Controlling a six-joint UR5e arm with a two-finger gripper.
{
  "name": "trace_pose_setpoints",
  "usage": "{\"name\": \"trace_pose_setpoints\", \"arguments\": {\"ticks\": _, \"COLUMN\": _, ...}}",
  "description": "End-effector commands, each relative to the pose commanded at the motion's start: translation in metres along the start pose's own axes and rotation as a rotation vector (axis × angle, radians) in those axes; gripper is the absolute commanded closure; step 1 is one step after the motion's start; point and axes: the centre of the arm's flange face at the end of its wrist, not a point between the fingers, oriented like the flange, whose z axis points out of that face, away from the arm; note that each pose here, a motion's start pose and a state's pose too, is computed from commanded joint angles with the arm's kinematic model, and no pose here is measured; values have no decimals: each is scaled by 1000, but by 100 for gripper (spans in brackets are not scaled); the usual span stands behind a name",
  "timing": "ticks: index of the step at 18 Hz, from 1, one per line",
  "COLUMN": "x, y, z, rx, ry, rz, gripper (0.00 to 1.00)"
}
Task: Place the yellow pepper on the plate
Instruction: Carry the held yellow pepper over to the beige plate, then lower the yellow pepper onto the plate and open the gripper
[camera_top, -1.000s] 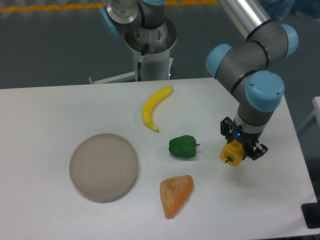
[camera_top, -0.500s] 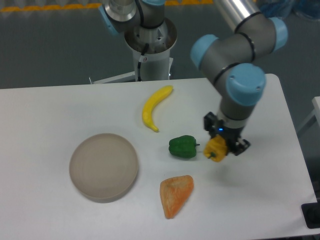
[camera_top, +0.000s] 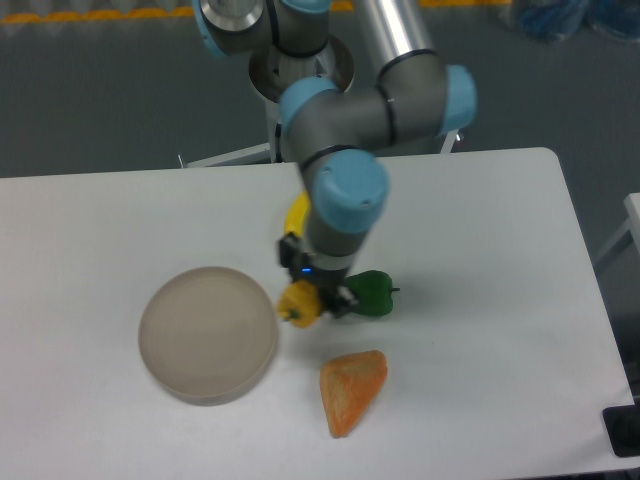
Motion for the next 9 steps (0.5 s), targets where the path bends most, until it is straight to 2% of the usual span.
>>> {"name": "trace_pose_setpoints", "arguments": {"ticks": 3, "x": 16, "y": -31, "z": 28, "rx": 7, "ry": -16, "rz": 6, "gripper": 72}}
{"name": "trace_pose_setpoints", "arguments": {"ticks": 7, "x": 12, "y": -42, "z": 59, "rx": -13, "ry": -11, "rz": 7, "gripper": 61}}
{"name": "trace_pose_setpoints", "arguments": {"ticks": 8, "x": 11, "y": -42, "z": 63, "rx": -17, "ry": -6, "rz": 8, "gripper": 52}}
{"name": "trace_pose_setpoints", "arguments": {"ticks": 9, "x": 11, "y": -42, "z": 64, "rx": -17, "ry": -6, "rz": 8, "gripper": 37}}
